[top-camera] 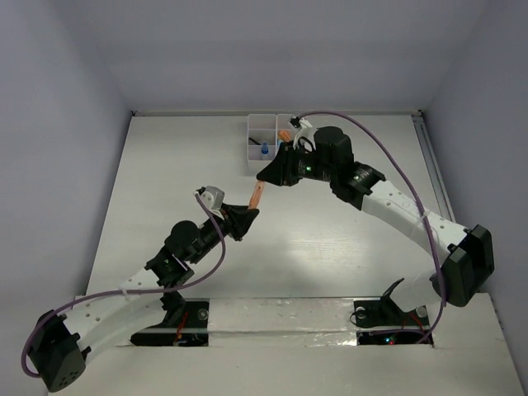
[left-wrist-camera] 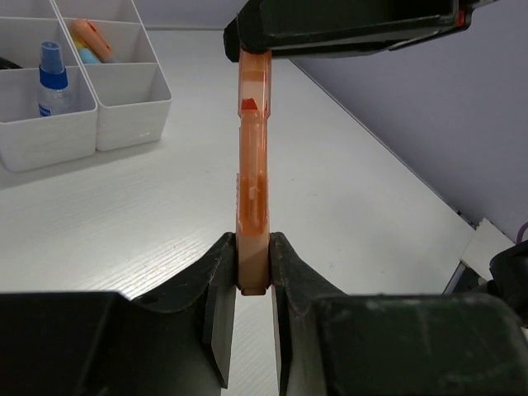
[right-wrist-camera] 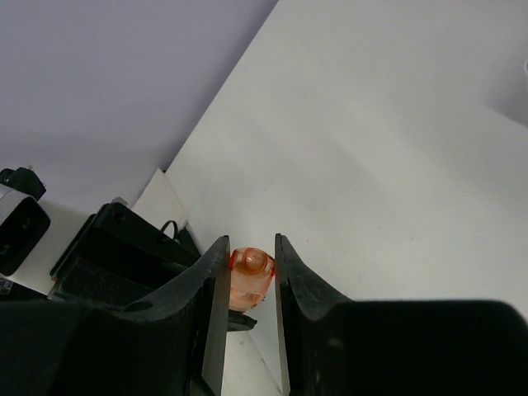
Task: Sort the stationery into containers
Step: Close the pen cap on the pen.
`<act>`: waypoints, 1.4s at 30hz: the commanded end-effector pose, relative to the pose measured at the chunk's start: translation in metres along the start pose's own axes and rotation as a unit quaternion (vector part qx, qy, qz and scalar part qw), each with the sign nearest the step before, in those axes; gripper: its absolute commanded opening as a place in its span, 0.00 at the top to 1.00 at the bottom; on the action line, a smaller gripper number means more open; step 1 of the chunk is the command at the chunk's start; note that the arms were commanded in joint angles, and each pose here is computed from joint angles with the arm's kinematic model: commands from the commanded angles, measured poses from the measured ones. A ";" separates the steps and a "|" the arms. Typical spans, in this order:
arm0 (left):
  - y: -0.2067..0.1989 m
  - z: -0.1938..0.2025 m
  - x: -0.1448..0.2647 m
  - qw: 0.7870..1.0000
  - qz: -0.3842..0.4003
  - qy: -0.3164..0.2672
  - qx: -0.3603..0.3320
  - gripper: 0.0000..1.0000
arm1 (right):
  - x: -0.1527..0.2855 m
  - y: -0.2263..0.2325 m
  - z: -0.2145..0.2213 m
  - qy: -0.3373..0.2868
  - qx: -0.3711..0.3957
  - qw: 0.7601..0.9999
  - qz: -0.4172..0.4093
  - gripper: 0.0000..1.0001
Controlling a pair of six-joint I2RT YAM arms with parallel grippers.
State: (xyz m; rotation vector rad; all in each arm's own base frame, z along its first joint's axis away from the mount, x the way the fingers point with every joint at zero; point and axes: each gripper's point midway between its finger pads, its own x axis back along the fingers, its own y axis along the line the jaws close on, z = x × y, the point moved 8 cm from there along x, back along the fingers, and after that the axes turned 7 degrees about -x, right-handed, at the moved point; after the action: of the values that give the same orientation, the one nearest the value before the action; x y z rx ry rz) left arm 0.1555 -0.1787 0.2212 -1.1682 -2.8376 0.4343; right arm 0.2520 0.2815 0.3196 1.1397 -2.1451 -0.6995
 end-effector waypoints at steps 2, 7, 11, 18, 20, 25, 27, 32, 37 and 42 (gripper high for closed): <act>-0.019 -0.060 -0.007 0.992 0.034 -0.120 0.013 1.00 | -0.001 -0.001 0.010 -0.004 0.011 1.000 -0.008 1.00; -0.020 -0.066 -0.006 0.991 0.037 -0.130 0.011 1.00 | -0.002 -0.003 0.024 0.015 0.003 1.000 -0.024 1.00; -0.021 -0.071 -0.007 0.990 0.038 -0.135 0.011 1.00 | -0.003 -0.006 0.037 0.037 -0.003 0.999 -0.031 1.00; -0.019 -0.084 -0.010 0.989 0.011 -0.149 0.017 1.00 | -0.007 -0.004 0.072 0.066 0.004 0.998 -0.019 1.00; -0.020 -0.089 -0.011 0.988 0.005 -0.153 0.019 1.00 | -0.007 -0.008 0.081 0.064 0.009 0.998 -0.001 1.00; -0.021 -0.105 -0.014 0.986 -0.008 -0.167 0.026 1.00 | -0.008 -0.015 0.107 0.072 0.008 0.997 0.025 1.00; -0.022 -0.112 -0.015 0.984 -0.013 -0.175 0.027 1.00 | -0.010 -0.018 0.129 0.087 0.005 0.996 0.024 1.00; -0.021 -0.128 -0.019 0.981 -0.031 -0.191 0.025 1.00 | -0.016 -0.036 0.163 0.101 -0.011 0.993 0.061 1.00; -0.023 -0.141 -0.021 0.979 -0.035 -0.201 0.019 1.00 | -0.010 -0.053 0.193 0.115 -0.025 0.989 0.088 1.00; -0.024 -0.138 -0.026 0.982 -0.032 -0.187 0.023 1.00 | -0.006 -0.061 0.207 0.124 -0.036 0.987 0.095 1.00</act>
State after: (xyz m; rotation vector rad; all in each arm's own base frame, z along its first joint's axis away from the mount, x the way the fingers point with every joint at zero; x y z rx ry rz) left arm 0.1596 -0.1854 0.2030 -0.9751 -2.6348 0.2226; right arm 0.2064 0.3031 0.2354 1.0162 -2.3333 -0.9127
